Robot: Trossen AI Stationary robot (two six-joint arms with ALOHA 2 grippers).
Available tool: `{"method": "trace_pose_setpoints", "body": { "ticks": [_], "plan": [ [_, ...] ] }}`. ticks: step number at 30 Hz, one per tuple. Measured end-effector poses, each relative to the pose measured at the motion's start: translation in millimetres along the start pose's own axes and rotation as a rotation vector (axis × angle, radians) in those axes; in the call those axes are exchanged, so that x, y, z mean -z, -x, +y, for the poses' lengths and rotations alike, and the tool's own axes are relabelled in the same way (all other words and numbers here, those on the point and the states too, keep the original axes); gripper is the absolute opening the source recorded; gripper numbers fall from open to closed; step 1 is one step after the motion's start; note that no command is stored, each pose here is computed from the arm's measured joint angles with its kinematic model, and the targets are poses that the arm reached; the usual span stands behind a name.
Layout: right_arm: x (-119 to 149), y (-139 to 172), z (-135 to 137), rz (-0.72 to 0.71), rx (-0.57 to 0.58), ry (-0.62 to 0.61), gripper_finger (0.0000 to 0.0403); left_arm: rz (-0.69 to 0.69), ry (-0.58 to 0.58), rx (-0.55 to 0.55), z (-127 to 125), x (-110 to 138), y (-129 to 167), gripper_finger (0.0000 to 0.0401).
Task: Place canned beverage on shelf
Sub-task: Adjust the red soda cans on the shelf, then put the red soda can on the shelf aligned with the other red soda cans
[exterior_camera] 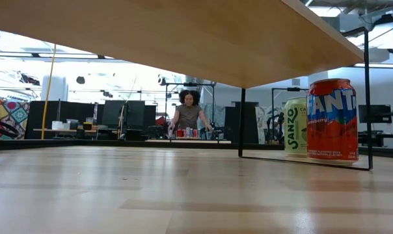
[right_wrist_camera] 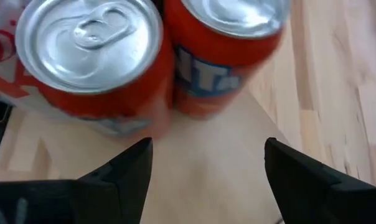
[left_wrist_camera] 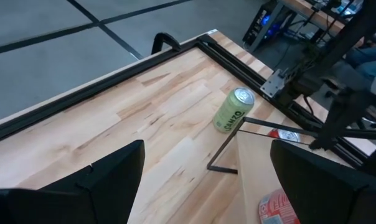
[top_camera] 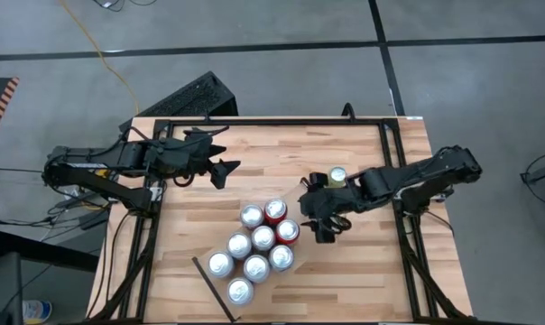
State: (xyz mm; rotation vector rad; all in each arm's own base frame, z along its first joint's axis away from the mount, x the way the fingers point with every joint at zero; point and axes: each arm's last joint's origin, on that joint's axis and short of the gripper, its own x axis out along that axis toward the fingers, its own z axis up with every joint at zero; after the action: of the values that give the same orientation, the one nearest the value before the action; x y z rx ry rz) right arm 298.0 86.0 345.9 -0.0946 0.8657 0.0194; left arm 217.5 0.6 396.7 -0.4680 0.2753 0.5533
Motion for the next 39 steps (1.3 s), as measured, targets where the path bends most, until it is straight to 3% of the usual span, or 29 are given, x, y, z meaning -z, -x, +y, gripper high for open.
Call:
{"method": "trace_pose_setpoints", "body": {
  "ticks": [7,13,17,22,28,32,39],
  "plan": [
    [1.9,23.4,3.6,-0.055,-0.017,-0.03,0.0286,-0.006,-0.025,-0.006,0.1,-0.3,0.0,0.0332],
    [-10.7,37.4,-1.6,-0.217,-0.017,0.004,0.0286,-0.015,-0.024,-0.015,0.3,-0.7,0.0,0.0332],
    [-6.2,48.0,-7.6,-0.214,-0.007,-0.005,0.0286,0.005,-0.02,0.014,-0.5,-0.1,0.0,0.0332],
    [18.8,77.1,-28.8,-0.1,0.093,-0.145,0.0286,0.019,-0.001,0.033,-1.1,0.4,0.0,0.0332],
    [58.5,90.1,-46.2,0.23,0.221,-0.313,0.0286,0.006,-0.003,0.019,-0.8,-0.2,0.0,0.0332],
    [80.2,92.7,-38.4,0.367,0.239,-0.258,0.0286,-0.003,-0.004,0.002,-0.1,-0.4,-0.1,0.0332],
    [116.7,81.1,-19.8,0.267,0.107,-0.13,0.0286,-0.006,-0.003,0.001,-0.1,-0.6,-0.1,0.0332]
  ]
}}
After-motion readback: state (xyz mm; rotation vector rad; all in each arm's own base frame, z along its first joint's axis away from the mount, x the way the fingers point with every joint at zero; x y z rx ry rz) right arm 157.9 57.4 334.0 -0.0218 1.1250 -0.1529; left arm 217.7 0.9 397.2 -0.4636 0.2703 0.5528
